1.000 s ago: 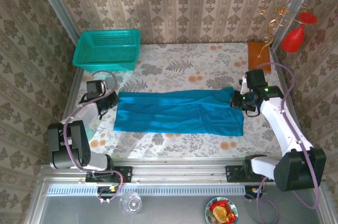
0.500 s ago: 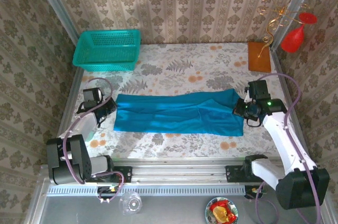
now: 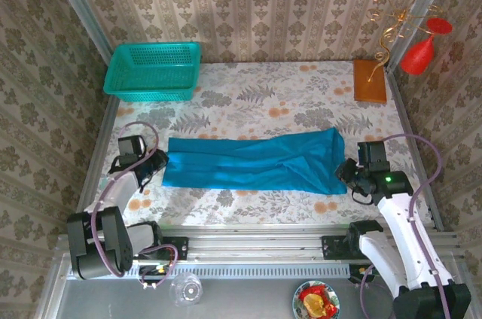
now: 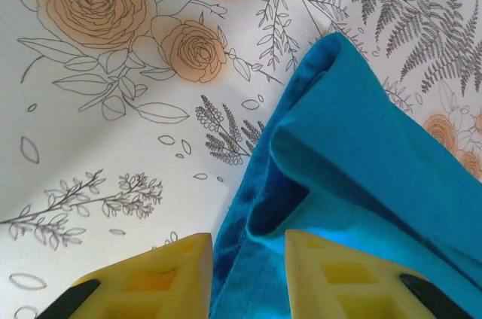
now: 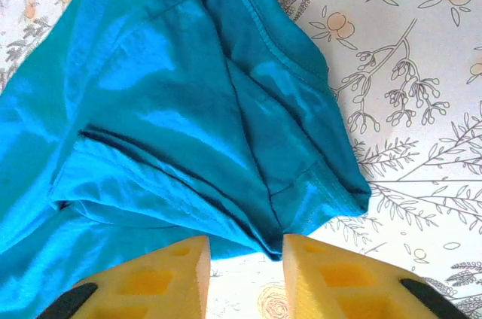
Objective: Fold the inside-out t-shirt
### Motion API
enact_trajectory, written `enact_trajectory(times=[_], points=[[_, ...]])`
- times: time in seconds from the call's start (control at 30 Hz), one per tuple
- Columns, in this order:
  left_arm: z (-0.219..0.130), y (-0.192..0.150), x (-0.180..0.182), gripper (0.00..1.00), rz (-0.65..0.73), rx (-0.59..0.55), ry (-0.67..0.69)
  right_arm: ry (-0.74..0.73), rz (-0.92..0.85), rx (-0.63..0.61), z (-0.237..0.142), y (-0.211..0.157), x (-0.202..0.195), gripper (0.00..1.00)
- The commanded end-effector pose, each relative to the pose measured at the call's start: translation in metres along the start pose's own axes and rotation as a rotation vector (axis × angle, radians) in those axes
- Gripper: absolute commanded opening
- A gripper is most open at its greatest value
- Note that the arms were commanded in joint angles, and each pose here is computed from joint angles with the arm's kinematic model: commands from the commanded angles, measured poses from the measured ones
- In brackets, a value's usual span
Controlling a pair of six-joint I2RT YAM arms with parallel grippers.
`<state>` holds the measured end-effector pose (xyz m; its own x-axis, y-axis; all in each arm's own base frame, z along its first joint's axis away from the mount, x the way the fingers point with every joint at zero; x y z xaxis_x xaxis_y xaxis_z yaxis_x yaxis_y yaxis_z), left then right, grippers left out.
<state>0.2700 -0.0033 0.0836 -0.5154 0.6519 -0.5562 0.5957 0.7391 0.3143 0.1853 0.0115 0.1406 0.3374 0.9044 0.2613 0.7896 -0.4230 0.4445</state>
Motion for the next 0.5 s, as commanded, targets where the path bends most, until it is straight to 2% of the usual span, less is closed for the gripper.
enact_trajectory(times=[0.0, 0.2, 0.3, 0.47], points=[[-0.012, 0.009, -0.006, 0.31, -0.001, -0.041, -0.005, 0.007, 0.017, -0.024, -0.004, 0.01, 0.005, 0.34], [-0.022, 0.011, -0.032, 0.27, 0.075, 0.006, -0.061, 0.124, -0.094, 0.026, 0.011, 0.021, 0.043, 0.34], [-0.018, 0.004, -0.051, 0.24, 0.128, 0.073, -0.099, 0.188, -0.168, 0.066, 0.021, 0.023, 0.069, 0.36], [0.008, -0.015, -0.061, 0.22, 0.154, 0.223, -0.085, 0.158, -0.283, 0.167, 0.043, 0.019, 0.088, 0.4]])
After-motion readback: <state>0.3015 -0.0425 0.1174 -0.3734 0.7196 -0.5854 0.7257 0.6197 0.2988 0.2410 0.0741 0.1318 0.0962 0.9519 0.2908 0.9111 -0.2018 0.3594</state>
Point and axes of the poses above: each hand's point on the last joint's axis, 136 mm out from that joint toward the fingers, its own z axis out along the fingers, its own x axis along the line the jaws close on, y = z × x, the point moved 3 cm from there along -z, back along the fingers, and after that the axes turned 14 degrees about -z, right-handed, at the moved point
